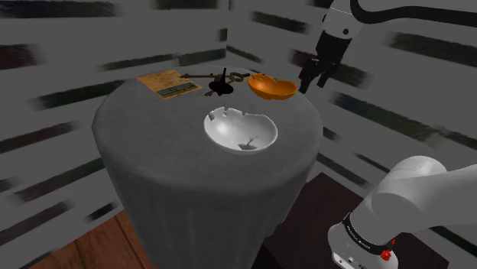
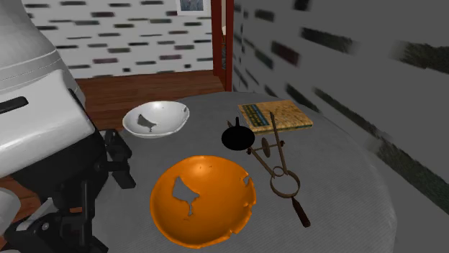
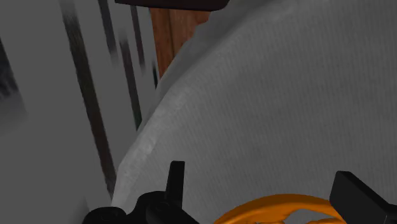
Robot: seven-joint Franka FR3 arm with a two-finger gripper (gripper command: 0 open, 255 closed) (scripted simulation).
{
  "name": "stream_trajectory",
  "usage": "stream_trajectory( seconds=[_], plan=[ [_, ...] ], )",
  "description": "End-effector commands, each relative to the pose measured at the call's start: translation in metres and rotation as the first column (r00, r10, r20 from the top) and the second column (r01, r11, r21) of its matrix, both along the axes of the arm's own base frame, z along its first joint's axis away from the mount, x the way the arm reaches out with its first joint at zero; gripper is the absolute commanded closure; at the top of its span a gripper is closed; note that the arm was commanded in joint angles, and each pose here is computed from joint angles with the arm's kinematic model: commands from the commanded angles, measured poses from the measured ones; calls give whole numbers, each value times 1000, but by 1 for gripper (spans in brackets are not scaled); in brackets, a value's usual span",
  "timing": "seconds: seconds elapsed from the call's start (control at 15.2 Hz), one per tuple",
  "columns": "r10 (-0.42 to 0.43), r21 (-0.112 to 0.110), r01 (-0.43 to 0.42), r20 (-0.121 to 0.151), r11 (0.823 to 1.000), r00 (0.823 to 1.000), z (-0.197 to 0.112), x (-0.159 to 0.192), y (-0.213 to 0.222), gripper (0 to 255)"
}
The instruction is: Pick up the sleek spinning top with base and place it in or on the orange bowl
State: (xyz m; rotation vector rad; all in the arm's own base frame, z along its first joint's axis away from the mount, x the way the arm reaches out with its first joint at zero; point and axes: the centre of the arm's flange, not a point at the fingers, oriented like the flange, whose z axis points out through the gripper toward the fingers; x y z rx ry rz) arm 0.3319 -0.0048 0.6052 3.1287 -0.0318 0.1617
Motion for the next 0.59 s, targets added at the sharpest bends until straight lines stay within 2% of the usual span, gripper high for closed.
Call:
stream_trajectory(
  seconds=[0.0, 0.53],
  plan=[
    [0, 0, 0, 0, 1000, 1000, 0, 0, 0, 0],
    [80, -105, -76, 28, 992, 996, 8, 63, 94, 0]
  ],
)
